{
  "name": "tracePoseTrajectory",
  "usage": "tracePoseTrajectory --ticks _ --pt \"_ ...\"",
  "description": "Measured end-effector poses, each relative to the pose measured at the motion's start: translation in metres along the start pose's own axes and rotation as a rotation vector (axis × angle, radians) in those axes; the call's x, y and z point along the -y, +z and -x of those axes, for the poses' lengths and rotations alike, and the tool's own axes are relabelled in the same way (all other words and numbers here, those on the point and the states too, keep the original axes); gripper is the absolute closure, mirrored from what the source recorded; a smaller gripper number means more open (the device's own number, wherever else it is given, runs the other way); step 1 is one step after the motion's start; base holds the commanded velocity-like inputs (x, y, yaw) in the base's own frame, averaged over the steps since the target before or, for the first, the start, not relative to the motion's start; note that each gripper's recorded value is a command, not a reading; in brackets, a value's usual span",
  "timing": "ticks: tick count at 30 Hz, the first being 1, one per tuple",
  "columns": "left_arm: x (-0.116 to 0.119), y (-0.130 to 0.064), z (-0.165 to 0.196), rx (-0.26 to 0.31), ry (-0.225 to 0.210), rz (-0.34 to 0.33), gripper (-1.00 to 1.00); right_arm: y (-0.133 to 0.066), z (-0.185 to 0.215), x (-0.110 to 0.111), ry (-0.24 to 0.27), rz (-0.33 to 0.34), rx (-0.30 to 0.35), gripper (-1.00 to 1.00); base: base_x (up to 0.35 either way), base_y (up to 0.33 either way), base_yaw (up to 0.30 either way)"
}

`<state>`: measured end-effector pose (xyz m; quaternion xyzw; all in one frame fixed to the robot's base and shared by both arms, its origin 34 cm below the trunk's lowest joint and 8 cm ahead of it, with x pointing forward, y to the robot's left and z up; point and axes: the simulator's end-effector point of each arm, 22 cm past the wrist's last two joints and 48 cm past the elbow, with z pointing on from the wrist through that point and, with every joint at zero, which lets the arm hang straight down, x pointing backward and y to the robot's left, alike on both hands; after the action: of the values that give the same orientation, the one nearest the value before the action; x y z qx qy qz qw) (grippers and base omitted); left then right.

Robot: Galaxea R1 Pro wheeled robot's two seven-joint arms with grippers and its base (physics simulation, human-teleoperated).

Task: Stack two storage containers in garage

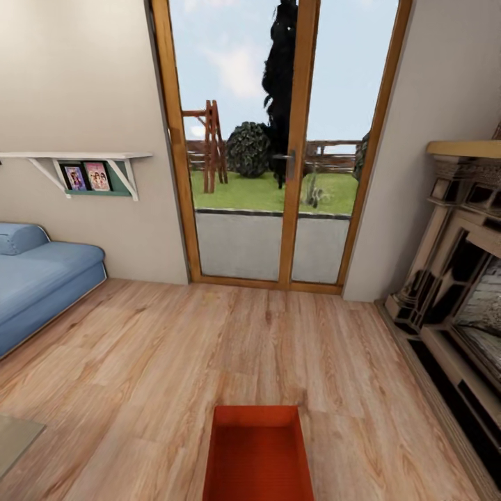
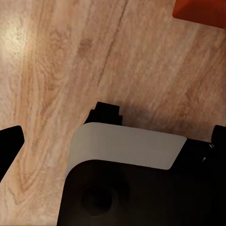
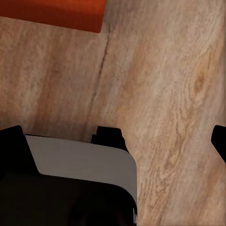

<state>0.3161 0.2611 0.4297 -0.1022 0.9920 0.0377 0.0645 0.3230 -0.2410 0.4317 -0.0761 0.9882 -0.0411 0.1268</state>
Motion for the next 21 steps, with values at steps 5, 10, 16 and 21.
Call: tracePoseTrajectory --ticks 5,10,16,21 --pt "0.0 0.0 -0.0001 0.0 0.0 0.0 -1.0 0.0 -0.0001 0.0 0.006 0.0 0.0 -1.0 0.0 -0.005 -0.142" --pt "0.0 0.0 0.0 0.0 0.0 0.0 -1.0 0.0 -0.0002 0.0001 0.007 -0.001 -0.001 -1.0 0.0 -0.001 -0.224" --pt "-0.0001 0.0 -0.0002 0.0 0.0 0.0 -1.0 0.0 -0.0002 0.0002 0.007 -0.001 -0.001 -1.0 0.0 0.0 -0.063" --pt "-0.0001 0.0 -0.0001 0.0 0.0 0.0 -1.0 0.0 -0.0001 0.0002 0.005 -0.001 -0.001 -1.0 0.0 0.0 -0.003"
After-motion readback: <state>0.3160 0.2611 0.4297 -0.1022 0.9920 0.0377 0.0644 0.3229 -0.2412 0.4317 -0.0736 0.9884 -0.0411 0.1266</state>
